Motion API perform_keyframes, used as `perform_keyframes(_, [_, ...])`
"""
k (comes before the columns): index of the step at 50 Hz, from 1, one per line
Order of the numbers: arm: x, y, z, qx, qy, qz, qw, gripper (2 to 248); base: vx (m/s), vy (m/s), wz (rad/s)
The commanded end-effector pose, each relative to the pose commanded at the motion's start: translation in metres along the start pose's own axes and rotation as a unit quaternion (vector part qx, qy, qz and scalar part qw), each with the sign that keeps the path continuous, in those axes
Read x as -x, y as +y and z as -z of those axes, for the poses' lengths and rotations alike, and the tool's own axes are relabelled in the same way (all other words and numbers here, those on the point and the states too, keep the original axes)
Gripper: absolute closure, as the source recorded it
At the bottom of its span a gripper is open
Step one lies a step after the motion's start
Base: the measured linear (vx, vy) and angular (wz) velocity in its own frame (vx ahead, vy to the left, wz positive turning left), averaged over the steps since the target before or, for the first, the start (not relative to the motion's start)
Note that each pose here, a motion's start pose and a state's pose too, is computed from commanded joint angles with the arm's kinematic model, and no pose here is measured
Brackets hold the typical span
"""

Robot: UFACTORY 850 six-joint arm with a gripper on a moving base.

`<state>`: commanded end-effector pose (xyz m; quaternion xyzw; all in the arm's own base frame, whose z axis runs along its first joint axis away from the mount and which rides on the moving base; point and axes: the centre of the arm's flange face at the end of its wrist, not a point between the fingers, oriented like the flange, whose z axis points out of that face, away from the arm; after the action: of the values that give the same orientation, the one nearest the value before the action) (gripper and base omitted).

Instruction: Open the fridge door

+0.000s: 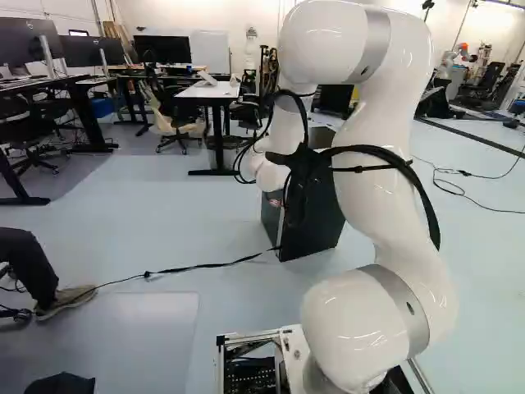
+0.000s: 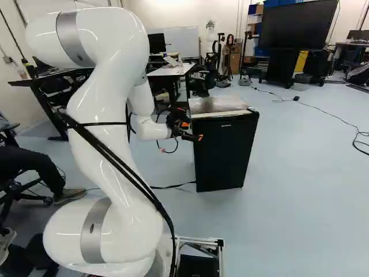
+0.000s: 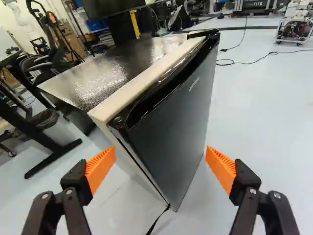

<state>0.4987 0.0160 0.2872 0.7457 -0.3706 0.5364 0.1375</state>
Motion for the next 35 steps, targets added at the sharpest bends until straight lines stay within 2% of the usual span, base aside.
perform_keyframes(35, [0.005, -0.019, -0.001, -0.011, 0.003, -0.002, 0.9999, 3, 0.000, 0.000, 0.000])
